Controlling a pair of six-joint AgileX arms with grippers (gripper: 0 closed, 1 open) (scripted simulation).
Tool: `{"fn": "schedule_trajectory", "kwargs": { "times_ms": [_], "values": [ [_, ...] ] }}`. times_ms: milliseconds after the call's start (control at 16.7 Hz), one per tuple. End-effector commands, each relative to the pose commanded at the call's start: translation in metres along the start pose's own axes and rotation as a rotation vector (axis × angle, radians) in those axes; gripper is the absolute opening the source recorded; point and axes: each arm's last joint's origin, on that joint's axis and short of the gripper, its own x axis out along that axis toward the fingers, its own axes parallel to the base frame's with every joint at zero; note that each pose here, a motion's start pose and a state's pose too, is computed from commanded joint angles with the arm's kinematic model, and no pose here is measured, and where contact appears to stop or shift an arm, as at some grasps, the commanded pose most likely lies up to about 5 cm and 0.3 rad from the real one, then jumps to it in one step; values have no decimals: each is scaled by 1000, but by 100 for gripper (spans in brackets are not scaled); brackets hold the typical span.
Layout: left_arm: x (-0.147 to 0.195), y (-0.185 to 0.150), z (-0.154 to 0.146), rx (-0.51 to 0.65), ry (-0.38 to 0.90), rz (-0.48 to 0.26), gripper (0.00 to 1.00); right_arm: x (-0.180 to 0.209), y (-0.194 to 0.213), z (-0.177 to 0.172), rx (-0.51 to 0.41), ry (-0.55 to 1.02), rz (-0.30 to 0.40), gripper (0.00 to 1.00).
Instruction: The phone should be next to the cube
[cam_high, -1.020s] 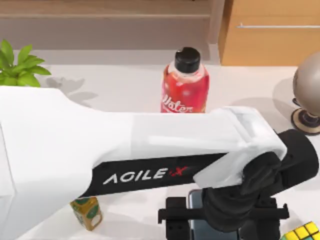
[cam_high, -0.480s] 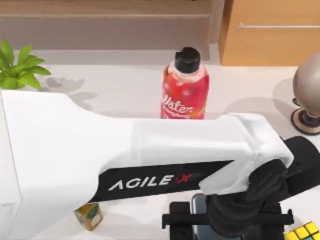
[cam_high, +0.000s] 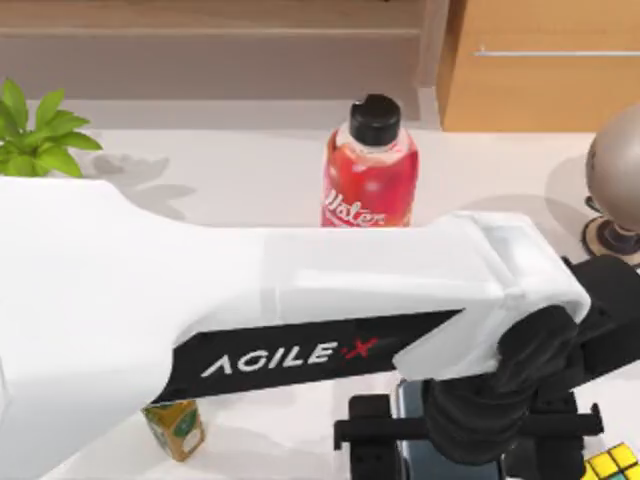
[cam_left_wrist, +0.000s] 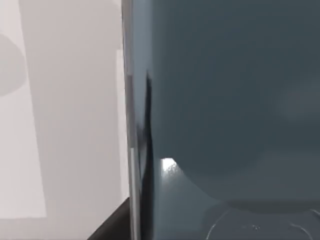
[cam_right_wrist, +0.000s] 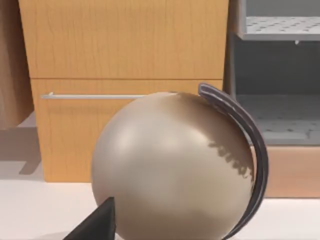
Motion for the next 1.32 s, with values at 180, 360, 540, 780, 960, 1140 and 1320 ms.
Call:
{"fn": "schedule_trajectory", "kwargs": {
  "times_ms": [180, 360, 540, 780, 960, 1140, 1320],
  "values": [
    [-9, -2, 1, -3, -13, -38, 0, 0, 0, 0, 0, 0, 0, 100],
    [-19, -4, 1, -2, -27, -78, 0, 0, 0, 0, 0, 0, 0, 100],
    [-29, -6, 1, 2, -42, -116, 0, 0, 0, 0, 0, 0, 0, 100],
    [-41, -8, 0, 13, -62, -164, 0, 0, 0, 0, 0, 0, 0, 100],
    [-48, -10, -2, 23, -76, -195, 0, 0, 0, 0, 0, 0, 0, 100],
    [-53, -11, -3, 32, -89, -220, 0, 0, 0, 0, 0, 0, 0, 100],
    [-55, -13, -4, 40, -98, -237, 0, 0, 0, 0, 0, 0, 0, 100]
  ]
}}
